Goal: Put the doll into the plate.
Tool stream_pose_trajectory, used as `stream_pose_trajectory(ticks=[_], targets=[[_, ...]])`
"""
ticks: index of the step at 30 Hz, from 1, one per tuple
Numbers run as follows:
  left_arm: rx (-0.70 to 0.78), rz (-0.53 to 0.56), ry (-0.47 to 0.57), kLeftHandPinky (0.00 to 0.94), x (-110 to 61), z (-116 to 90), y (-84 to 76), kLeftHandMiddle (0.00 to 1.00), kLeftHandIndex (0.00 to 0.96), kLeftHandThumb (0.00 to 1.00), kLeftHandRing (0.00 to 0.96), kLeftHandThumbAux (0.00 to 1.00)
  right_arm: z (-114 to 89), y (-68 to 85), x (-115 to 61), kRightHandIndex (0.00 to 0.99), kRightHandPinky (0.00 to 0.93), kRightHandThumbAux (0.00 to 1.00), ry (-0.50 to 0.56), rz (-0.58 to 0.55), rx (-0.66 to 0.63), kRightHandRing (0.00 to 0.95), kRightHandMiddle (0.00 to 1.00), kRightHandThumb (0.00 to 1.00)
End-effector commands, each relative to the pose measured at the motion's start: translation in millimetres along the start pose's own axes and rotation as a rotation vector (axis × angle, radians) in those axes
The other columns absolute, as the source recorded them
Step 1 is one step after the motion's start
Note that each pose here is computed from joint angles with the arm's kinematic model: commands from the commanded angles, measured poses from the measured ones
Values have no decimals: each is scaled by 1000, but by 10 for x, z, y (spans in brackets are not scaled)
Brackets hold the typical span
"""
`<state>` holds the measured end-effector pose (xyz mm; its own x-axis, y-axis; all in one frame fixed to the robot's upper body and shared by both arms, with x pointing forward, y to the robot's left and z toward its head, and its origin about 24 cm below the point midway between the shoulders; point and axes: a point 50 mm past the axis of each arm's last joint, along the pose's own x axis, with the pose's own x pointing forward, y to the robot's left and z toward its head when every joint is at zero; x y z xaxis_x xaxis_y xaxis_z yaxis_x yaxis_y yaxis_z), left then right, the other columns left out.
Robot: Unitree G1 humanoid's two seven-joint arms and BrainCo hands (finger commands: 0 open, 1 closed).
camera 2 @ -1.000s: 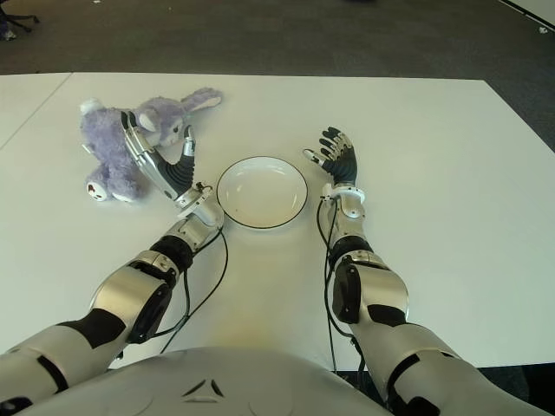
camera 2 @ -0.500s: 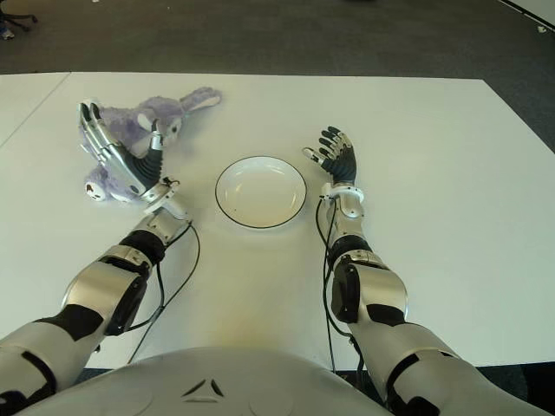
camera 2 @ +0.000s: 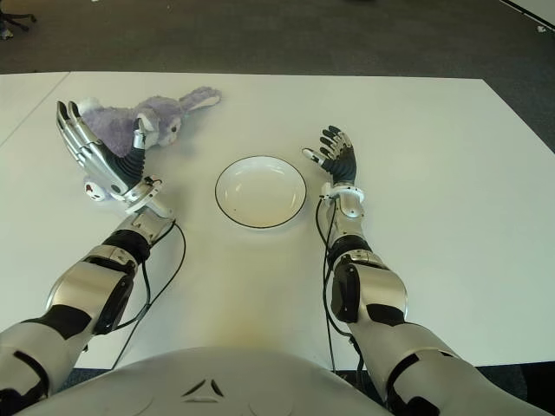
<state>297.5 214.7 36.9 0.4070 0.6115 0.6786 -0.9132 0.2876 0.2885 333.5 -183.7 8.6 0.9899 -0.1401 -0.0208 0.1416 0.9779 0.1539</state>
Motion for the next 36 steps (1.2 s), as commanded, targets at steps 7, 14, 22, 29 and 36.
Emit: stream_pose_trajectory(ticks=[7,14,22,29,36], targets=[[106,-194,67,0,-159,-273,89,0,0,164,0,480,-970,-176,-775,174,204,951,453,-102,118,194,214,11],[97,-216,31,0,-57,-157,-3,0,0,160,0,466,-971,-169,-775,169,193,945,457,-95,83,187,203,14],[120,-245,-18,0,175,-78,-59,0,0,150,0,463,-970,-147,-763,166,204,959,460,-99,105,190,206,27],[111,-211,-123,0,503,98,2,0,0,216,0,479,-968,-149,-766,175,206,942,455,-102,99,197,212,36],[122,-198,-222,0,662,242,39,0,0,254,0,470,-971,-146,-770,175,204,933,456,-100,94,196,213,26]])
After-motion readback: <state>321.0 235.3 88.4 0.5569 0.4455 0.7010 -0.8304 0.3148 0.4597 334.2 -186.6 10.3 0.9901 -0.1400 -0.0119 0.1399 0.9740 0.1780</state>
